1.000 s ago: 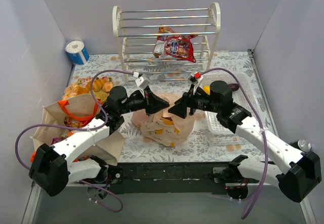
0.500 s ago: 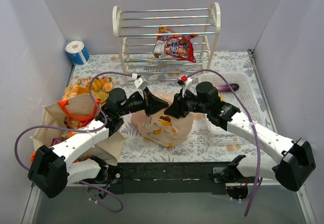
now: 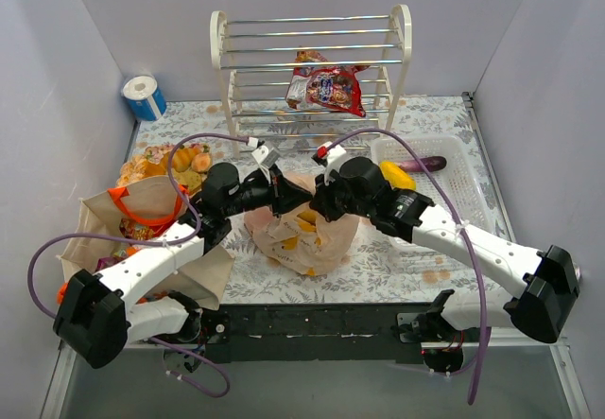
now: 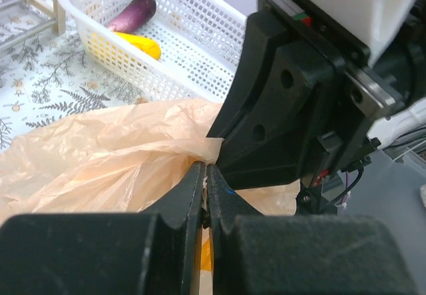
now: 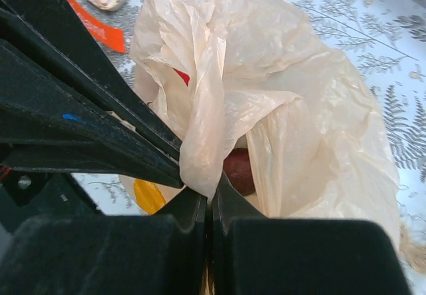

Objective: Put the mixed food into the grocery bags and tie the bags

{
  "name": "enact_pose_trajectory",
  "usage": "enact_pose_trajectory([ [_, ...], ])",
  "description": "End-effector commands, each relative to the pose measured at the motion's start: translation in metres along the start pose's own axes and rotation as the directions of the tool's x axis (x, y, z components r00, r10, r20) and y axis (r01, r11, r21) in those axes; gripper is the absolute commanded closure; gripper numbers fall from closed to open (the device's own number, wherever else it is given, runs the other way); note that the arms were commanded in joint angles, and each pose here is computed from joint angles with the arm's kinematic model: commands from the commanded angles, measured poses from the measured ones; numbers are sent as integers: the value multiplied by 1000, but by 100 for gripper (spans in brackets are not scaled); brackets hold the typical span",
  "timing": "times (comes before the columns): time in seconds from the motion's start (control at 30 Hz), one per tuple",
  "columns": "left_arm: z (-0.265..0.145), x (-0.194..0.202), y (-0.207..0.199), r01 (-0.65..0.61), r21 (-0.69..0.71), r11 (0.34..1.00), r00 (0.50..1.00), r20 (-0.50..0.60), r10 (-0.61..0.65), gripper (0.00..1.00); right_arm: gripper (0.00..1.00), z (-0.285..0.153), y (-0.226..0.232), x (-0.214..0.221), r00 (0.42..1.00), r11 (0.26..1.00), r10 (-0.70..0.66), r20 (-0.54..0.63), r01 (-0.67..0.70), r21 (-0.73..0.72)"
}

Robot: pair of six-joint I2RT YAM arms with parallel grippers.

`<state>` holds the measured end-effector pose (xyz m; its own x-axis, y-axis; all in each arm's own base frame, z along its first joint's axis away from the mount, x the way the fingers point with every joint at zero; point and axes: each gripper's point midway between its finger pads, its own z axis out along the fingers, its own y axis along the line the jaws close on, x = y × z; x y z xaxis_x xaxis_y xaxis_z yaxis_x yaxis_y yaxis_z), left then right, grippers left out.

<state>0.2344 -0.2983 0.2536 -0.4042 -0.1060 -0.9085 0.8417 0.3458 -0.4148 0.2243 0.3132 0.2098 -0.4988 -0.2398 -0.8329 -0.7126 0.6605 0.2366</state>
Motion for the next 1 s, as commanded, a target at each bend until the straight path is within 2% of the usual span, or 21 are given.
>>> enact_pose_trajectory([
  [0.0,4,-3,-3,28,6,1000,999,-42,-28,100,99,-8,-50,-7,997,948,-71,15,63,313],
  [0.27,20,16,16,141,-58,988,981,-123,-147,100,99,-22,-72,-11,983,847,-170,75,107,520],
  [0.33,23,22,20,166,-74,983,975,-136,-175,100,99,-24,-69,-18,975,846,-190,113,104,523],
  [0.53,30,28,28,192,-103,976,969,-135,-205,100,99,-20,-58,-14,962,875,-247,120,168,454],
  [0.6,29,31,33,183,-136,974,973,-118,-200,100,93,-19,-50,-12,961,895,-253,113,188,405],
  [0.63,29,27,36,168,-151,974,979,-89,-183,100,81,-20,-45,-10,961,907,-253,108,197,373],
  [0.7,26,26,35,152,-142,978,986,-51,-161,100,68,-27,-39,-11,961,922,-253,117,202,330],
  [0.73,26,25,34,148,-139,979,987,-38,-155,100,55,-27,-33,-8,964,938,-246,104,210,276],
  [0.8,25,24,35,131,-145,981,990,-22,-136,100,48,-35,-27,-9,965,951,-241,106,212,226],
  [0.83,24,26,36,124,-150,981,991,-23,-129,100,41,-39,-19,-13,965,961,-236,117,214,174],
  [0.97,21,23,38,68,-159,985,998,-6,-70,100,34,-59,-6,-24,966,980,-200,161,195,46],
])
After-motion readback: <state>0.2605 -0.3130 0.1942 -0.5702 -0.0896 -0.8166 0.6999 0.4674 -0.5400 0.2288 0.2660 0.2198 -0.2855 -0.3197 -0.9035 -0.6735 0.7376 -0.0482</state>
